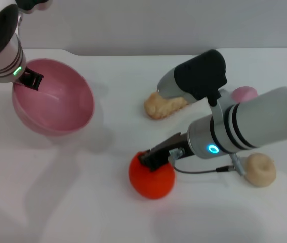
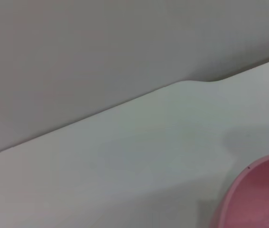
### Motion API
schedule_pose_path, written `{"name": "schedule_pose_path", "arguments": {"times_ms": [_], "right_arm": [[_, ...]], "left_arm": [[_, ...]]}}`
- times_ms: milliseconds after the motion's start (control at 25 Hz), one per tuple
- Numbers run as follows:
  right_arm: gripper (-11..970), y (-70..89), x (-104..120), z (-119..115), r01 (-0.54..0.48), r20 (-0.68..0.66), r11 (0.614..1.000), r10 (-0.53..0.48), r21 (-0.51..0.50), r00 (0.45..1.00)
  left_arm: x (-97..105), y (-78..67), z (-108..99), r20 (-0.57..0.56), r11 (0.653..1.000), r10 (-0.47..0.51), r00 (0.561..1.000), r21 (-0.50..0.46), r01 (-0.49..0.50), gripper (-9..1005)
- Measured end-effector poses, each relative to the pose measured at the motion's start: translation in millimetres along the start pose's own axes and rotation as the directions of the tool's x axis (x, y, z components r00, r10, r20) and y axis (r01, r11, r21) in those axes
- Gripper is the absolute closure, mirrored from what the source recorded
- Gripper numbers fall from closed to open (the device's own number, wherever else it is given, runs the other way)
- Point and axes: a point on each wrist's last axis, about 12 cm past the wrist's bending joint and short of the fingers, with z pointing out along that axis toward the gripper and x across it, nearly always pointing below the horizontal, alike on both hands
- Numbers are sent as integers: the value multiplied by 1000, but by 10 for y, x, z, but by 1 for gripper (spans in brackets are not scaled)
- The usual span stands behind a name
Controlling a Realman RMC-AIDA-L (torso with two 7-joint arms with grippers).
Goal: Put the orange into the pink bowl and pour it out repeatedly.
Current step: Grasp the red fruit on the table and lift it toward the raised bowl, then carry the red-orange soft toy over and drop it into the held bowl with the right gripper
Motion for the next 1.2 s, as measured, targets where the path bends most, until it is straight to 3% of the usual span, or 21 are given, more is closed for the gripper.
{"name": "schedule_pose_path", "arguments": {"times_ms": [280,440,840,1200], "right_arm": [[911,85,-203,-195,50,81,999,-50,2,995],[911,135,-383,-456,104,158,993,-111,50,981],[911,157,-600,-836,143,271,981,-173,129,947],[905,135,-692,-851,151,294,977,-189,149,937]], "left_arm": [[6,-26,-3,-3,1000,5,1000,8,-5,954],[-3,-51,-15,1,1000,13,1000,11,-13,954],[-27,-193,-63,17,997,41,999,71,-42,954],[-142,-446,-218,81,981,92,992,166,-104,954]]}}
